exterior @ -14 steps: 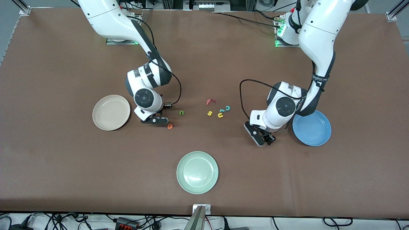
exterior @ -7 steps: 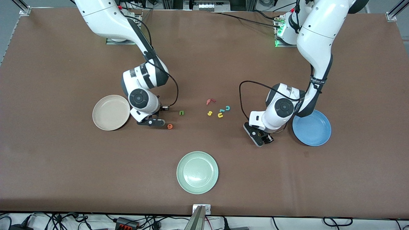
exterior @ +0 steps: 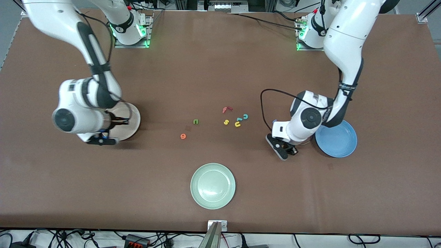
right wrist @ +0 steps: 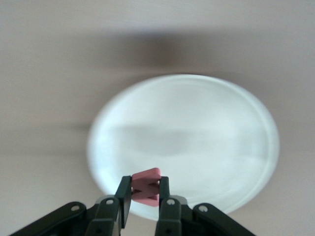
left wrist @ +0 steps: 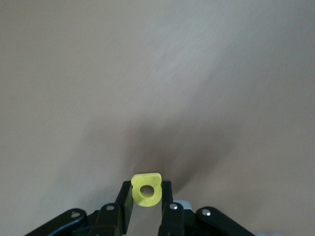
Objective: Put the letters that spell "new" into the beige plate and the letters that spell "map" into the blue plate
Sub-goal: 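Drop the pink m on the beige plate while the left gripper drops yellow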
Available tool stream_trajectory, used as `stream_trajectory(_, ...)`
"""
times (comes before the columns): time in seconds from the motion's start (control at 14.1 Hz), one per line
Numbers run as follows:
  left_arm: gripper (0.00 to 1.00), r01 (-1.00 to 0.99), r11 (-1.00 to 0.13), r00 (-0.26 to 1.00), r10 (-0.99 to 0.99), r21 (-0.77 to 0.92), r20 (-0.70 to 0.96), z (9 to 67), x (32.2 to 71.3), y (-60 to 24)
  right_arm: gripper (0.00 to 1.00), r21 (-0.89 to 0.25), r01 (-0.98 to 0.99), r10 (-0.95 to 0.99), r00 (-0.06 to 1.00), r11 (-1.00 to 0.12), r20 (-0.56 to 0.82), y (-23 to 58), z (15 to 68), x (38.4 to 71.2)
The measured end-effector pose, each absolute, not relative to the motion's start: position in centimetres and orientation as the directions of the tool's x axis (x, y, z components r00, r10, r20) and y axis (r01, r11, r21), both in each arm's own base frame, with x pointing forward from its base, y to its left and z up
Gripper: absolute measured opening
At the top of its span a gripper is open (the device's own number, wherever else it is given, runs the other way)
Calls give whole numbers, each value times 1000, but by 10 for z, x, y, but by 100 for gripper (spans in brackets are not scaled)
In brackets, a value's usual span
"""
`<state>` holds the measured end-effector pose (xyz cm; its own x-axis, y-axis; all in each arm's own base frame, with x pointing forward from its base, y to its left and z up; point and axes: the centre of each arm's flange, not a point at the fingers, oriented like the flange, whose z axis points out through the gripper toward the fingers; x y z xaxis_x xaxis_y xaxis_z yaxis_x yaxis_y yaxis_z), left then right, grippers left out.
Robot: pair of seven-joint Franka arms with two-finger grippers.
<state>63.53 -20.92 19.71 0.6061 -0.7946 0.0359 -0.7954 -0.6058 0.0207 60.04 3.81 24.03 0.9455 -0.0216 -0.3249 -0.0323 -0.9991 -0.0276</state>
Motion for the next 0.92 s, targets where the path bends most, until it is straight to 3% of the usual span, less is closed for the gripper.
stream_trajectory(0.35, 27, -652, -751, 740, -660, 103, -133, 283, 639, -97, 26, -34, -8, 5, 932, -999, -362, 39, 212, 584)
stream_trajectory(0.64, 27, -557, -816, 783, -579, 159, -228, 242, 617, -34, 26, -26, -3, 6, 943, -1000, -334, 42, 189, 586)
stream_trajectory(0.78, 32, -534, -830, 794, -558, 162, -240, 227, 611, -29, 41, -24, -4, 5, 943, -1000, -333, 42, 184, 586)
stream_trajectory(0.92, 50, -533, -831, 798, -556, 158, -234, 230, 612, -37, 61, -31, 11, 20, 950, -999, -311, 51, 200, 592)
